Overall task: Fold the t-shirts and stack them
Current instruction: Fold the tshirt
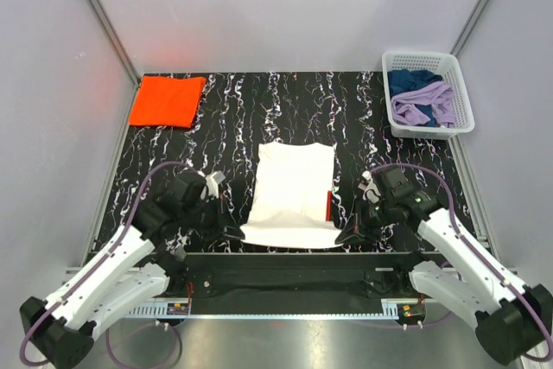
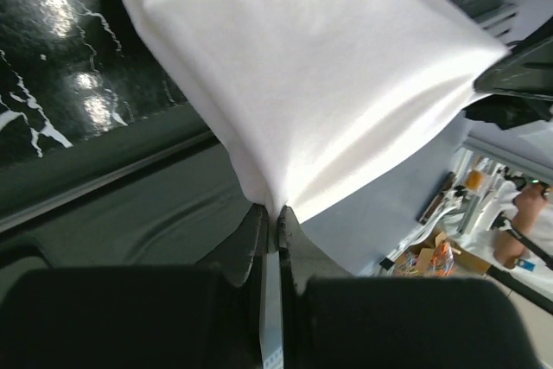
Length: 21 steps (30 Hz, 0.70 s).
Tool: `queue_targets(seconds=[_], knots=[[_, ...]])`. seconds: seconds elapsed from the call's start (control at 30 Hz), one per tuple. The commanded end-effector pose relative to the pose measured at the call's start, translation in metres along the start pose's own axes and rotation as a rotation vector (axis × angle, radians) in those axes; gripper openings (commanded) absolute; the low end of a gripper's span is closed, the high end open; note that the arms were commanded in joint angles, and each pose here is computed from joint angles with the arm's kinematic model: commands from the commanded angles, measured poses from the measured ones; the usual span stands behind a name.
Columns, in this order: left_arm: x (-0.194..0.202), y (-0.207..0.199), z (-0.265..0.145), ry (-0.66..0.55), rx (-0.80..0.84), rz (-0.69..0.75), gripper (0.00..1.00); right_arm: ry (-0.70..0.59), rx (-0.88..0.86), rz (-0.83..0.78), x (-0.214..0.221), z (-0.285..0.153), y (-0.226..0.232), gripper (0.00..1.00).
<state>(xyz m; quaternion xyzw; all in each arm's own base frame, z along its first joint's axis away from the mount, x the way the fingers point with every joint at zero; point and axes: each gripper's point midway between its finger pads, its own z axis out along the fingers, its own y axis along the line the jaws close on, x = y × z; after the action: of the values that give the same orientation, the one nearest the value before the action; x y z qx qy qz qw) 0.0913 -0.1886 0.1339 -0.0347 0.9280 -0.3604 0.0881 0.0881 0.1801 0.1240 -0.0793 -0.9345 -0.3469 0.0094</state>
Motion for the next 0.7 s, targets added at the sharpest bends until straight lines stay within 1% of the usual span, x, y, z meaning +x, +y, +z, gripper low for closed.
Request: queue_targets(seconds=[0.0, 0.03, 0.07, 0.1, 0.13, 0.17, 0.2, 0.27, 0.3, 0.33, 0.37, 0.4, 0.43, 0.47, 0.5, 0.53, 0.57, 0.6, 0.63, 0.67], knots=[[-0.009, -0.007, -0.020, -0.052, -0.055, -0.032, 0.06, -0.043, 0.071, 0.036, 0.005, -0.021, -0.002, 0.00], [-0.019, -0.022, -0.028, -0.077, -0.035, 0.009, 0.06, -0.053, 0.073, 0.032, 0.003, -0.025, 0.002, 0.00], [-0.026, -0.029, -0.032, -0.085, -0.035, 0.024, 0.06, -0.087, 0.053, 0.005, -0.004, -0.035, 0.017, 0.00], [-0.034, -0.030, -0.028, -0.073, -0.070, 0.035, 0.07, -0.104, 0.090, -0.005, -0.014, -0.036, 0.016, 0.00], [-0.047, -0.047, -0.036, -0.103, -0.050, 0.066, 0.08, -0.115, 0.099, -0.016, -0.020, -0.039, 0.021, 0.00], [-0.056, -0.052, -0.037, -0.112, -0.058, 0.084, 0.11, -0.144, 0.087, -0.041, -0.031, -0.047, 0.034, 0.00], [-0.067, -0.046, -0.028, -0.093, -0.116, 0.097, 0.13, -0.141, 0.132, -0.049, -0.043, -0.043, 0.032, 0.00], [-0.091, -0.056, -0.028, -0.106, -0.120, 0.110, 0.15, -0.170, 0.121, -0.074, -0.064, -0.046, 0.046, 0.00], [-0.097, -0.059, -0.025, -0.089, -0.104, 0.133, 0.15, -0.154, 0.119, -0.050, -0.076, -0.042, 0.045, 0.00], [-0.107, -0.055, -0.011, -0.050, -0.123, 0.116, 0.16, -0.168, 0.091, -0.059, -0.088, -0.041, 0.052, 0.00], [-0.123, -0.063, -0.013, -0.068, -0.104, 0.122, 0.16, -0.154, 0.089, -0.064, -0.099, -0.037, 0.055, 0.00], [-0.132, -0.065, -0.010, -0.059, -0.096, 0.148, 0.17, -0.158, 0.089, -0.049, -0.110, -0.037, 0.052, 0.00], [-0.142, -0.056, 0.006, -0.016, -0.128, 0.132, 0.16, -0.154, 0.090, -0.049, -0.119, -0.035, 0.051, 0.00], [-0.153, -0.057, 0.008, -0.020, -0.135, 0.142, 0.16, -0.163, 0.085, -0.059, -0.129, -0.038, 0.054, 0.00], [-0.172, -0.062, 0.009, -0.047, -0.123, 0.162, 0.16, -0.138, 0.093, -0.059, -0.139, -0.031, 0.050, 0.00], [-0.184, -0.065, 0.011, -0.054, -0.112, 0.161, 0.16, -0.152, 0.087, -0.052, -0.152, -0.032, 0.048, 0.00], [-0.198, -0.056, 0.022, -0.035, -0.124, 0.134, 0.16, -0.169, 0.075, -0.065, -0.165, -0.037, 0.053, 0.00], [-0.207, -0.054, 0.025, -0.038, -0.131, 0.141, 0.17, -0.135, 0.078, -0.063, -0.175, -0.028, 0.048, 0.00], [-0.223, -0.061, 0.024, -0.064, -0.118, 0.151, 0.17, -0.137, 0.077, -0.047, -0.187, -0.029, 0.044, 0.00], [-0.234, -0.047, 0.040, -0.035, -0.133, 0.116, 0.18, -0.152, 0.058, -0.071, -0.202, -0.033, 0.050, 0.00]])
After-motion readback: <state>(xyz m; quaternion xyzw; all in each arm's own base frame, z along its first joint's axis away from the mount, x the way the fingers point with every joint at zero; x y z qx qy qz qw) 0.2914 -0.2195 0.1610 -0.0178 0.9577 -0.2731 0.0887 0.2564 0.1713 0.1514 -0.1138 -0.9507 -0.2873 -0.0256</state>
